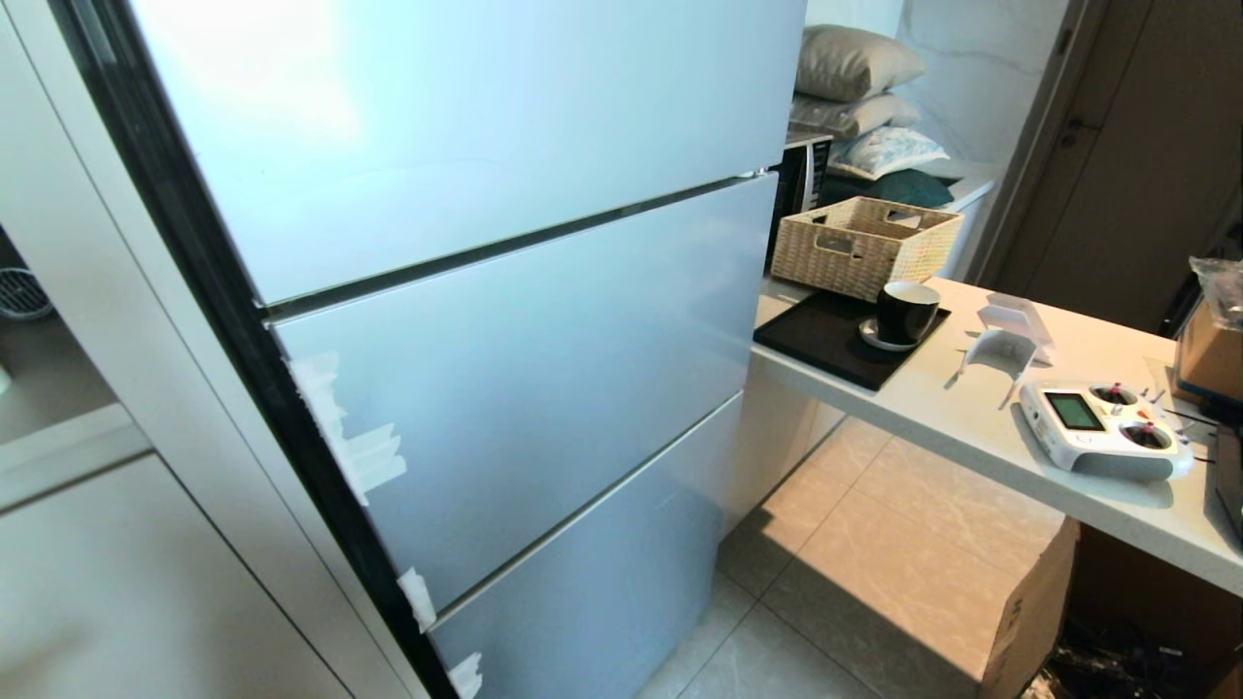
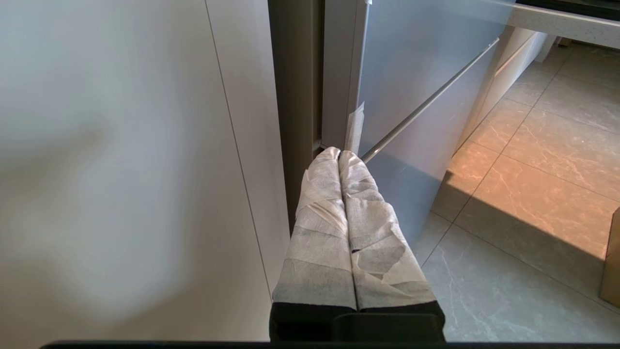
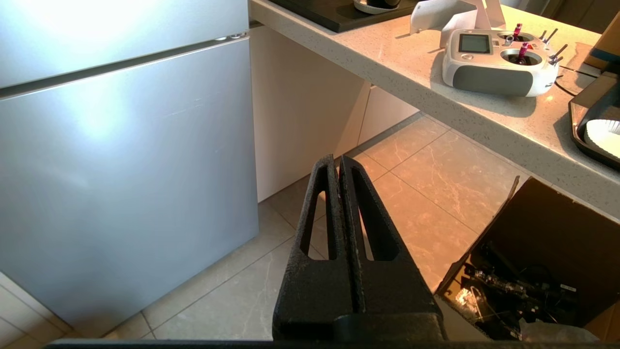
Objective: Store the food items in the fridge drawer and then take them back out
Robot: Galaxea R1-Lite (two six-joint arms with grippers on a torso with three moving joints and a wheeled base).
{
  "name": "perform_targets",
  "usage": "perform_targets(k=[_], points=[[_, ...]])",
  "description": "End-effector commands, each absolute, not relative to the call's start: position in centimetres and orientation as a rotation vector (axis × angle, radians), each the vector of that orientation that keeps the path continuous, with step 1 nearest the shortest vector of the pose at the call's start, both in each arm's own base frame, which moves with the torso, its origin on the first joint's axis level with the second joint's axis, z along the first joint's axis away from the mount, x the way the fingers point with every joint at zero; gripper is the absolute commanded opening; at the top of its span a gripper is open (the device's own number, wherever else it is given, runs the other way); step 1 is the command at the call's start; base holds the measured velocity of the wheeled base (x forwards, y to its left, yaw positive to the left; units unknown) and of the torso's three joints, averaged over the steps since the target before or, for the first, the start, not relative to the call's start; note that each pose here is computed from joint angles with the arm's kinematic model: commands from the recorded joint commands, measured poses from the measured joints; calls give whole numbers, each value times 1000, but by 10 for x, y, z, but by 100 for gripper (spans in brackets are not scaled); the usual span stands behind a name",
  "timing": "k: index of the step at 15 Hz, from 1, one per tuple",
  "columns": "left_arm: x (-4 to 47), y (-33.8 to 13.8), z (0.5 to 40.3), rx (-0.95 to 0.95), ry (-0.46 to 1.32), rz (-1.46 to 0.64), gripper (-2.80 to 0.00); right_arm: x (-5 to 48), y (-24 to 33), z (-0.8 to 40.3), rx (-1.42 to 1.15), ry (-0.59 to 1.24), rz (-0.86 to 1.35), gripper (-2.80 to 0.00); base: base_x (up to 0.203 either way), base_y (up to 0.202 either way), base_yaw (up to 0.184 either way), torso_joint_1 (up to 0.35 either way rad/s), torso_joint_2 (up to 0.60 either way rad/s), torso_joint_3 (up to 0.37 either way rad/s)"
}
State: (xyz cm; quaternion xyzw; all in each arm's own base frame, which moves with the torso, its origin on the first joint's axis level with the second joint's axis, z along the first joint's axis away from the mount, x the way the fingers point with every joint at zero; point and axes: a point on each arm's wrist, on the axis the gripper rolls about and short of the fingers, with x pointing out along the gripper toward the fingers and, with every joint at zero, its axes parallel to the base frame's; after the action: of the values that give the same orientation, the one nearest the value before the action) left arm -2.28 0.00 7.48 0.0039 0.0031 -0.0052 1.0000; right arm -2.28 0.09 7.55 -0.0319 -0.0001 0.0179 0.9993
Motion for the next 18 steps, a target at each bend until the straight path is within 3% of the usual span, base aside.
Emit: perform_targets(k=[1,13,16,18], points=[[-23,0,75,8,8,-11,-280,-23,1,76,-64,0,37,-280,0,0,0,0,0,0],[-23,0,75,32,3,-14,-280,-23,1,76,-64,0,37,-280,0,0,0,0,0,0],[-31,0,116,29,-126,-20,-280,-23,1,76,-64,0,37,-280,0,0,0,0,0,0],[-23,-1,144,-20,-85,-57,-280,-23,1,76,-64,0,37,-280,0,0,0,0,0,0]])
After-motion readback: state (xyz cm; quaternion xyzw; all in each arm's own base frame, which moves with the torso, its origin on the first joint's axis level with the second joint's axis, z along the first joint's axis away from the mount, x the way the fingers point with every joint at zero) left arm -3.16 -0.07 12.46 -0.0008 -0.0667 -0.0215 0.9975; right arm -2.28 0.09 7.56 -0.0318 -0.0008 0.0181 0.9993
